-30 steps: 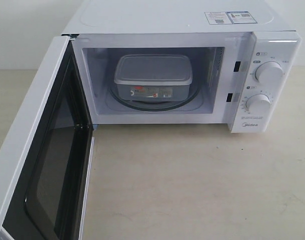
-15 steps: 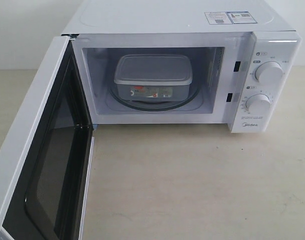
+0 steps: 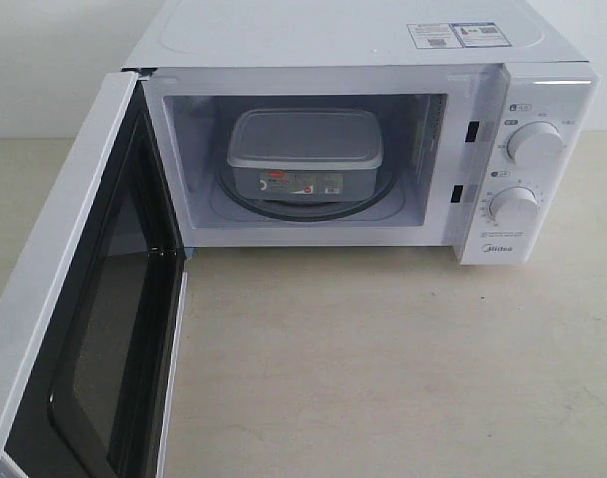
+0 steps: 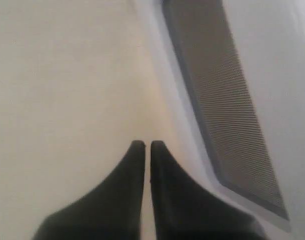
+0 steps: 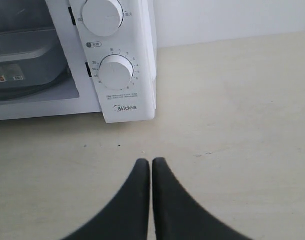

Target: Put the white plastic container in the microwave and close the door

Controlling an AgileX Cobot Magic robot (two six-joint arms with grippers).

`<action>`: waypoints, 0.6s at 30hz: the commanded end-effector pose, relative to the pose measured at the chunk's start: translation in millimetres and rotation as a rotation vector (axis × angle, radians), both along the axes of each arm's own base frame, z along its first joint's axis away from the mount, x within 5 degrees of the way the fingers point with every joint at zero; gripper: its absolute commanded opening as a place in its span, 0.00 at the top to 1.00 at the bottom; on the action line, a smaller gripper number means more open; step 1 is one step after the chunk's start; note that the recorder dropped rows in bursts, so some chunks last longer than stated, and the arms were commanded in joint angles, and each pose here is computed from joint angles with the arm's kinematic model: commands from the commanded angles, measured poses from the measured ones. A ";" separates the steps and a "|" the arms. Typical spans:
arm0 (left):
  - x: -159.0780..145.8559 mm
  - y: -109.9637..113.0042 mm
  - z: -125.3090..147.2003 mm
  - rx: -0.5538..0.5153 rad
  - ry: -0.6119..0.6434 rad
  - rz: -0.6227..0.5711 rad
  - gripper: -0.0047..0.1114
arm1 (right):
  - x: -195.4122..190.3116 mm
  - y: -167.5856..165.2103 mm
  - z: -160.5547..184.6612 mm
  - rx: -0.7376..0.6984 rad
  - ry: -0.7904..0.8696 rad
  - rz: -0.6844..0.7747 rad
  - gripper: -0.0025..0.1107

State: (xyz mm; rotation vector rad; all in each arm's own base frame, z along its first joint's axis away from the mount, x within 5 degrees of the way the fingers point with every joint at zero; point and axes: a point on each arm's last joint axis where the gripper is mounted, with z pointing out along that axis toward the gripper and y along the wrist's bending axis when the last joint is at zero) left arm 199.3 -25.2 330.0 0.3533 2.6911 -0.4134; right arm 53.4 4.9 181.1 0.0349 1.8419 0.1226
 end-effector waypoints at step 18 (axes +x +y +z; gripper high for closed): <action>26.3 -85.4 -13.6 -0.241 -0.119 -0.362 0.92 | -0.1 -0.4 1.0 -0.007 -0.013 -0.004 0.98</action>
